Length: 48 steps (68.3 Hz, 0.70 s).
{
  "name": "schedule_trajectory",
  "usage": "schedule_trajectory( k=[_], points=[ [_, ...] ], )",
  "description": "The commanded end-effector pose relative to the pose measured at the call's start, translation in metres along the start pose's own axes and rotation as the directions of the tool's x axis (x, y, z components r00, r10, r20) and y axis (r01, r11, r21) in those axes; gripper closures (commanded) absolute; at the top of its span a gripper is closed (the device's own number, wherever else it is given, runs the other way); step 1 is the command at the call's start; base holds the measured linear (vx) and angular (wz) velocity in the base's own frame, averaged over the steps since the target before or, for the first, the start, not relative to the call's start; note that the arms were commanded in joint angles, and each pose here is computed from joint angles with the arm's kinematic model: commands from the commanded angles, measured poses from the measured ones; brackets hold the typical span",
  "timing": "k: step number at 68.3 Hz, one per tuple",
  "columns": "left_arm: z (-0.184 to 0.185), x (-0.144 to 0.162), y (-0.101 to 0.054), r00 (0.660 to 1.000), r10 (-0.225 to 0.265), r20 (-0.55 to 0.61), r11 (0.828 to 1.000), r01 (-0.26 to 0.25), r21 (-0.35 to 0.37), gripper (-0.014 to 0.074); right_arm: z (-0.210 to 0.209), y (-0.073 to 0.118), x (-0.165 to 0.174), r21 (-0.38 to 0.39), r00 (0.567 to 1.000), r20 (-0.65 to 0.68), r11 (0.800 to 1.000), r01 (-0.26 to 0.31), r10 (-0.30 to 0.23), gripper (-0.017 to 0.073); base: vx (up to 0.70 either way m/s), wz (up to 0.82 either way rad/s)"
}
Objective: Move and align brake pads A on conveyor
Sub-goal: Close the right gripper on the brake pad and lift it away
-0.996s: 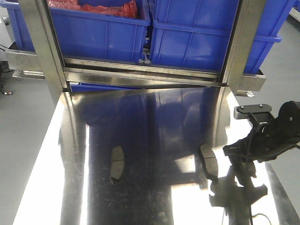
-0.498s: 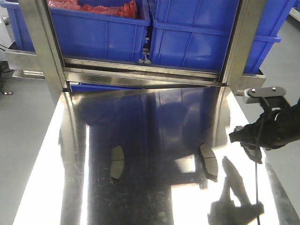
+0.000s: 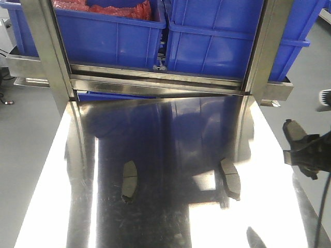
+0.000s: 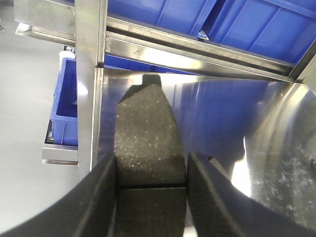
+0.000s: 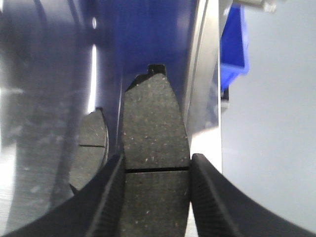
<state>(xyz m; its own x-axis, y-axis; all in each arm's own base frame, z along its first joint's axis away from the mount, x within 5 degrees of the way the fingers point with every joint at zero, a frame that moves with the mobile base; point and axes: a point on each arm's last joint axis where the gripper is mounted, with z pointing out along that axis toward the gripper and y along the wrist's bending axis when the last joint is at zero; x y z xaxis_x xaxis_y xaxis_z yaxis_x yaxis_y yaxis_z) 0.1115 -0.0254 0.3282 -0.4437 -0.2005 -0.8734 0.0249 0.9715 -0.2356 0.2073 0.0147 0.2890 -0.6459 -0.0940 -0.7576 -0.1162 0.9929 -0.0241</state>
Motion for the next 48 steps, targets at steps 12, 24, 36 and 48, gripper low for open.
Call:
schedule_trajectory(
  k=[12, 24, 36, 48],
  points=[
    [-0.005, -0.013, -0.006, 0.996, 0.010, 0.086, 0.998, -0.015, 0.055, 0.0416, -0.055, 0.001, -0.001, 0.026, 0.950, 0.313, 1.000, 0.006, -0.014, 0.0482, 0.00, 0.00],
    [-0.005, -0.013, -0.006, 0.996, 0.010, 0.086, 0.998, -0.015, 0.055, 0.0416, -0.078, 0.002, 0.009, 0.033, 0.917, 0.399, 0.999, 0.005, -0.018, 0.0482, 0.00, 0.00],
    [-0.005, -0.013, -0.006, 0.996, 0.010, 0.086, 0.998, -0.015, 0.055, 0.0416, -0.091, 0.002, 0.010, 0.036, 0.894, 0.447, 0.999, 0.005, -0.021, 0.0482, 0.00, 0.00],
    [-0.005, -0.013, -0.006, 0.996, 0.010, 0.086, 0.998, -0.015, 0.055, 0.0416, -0.092, 0.003, 0.011, 0.036, 0.893, 0.450, 0.999, 0.005, -0.021, 0.0482, 0.00, 0.00]
  ],
)
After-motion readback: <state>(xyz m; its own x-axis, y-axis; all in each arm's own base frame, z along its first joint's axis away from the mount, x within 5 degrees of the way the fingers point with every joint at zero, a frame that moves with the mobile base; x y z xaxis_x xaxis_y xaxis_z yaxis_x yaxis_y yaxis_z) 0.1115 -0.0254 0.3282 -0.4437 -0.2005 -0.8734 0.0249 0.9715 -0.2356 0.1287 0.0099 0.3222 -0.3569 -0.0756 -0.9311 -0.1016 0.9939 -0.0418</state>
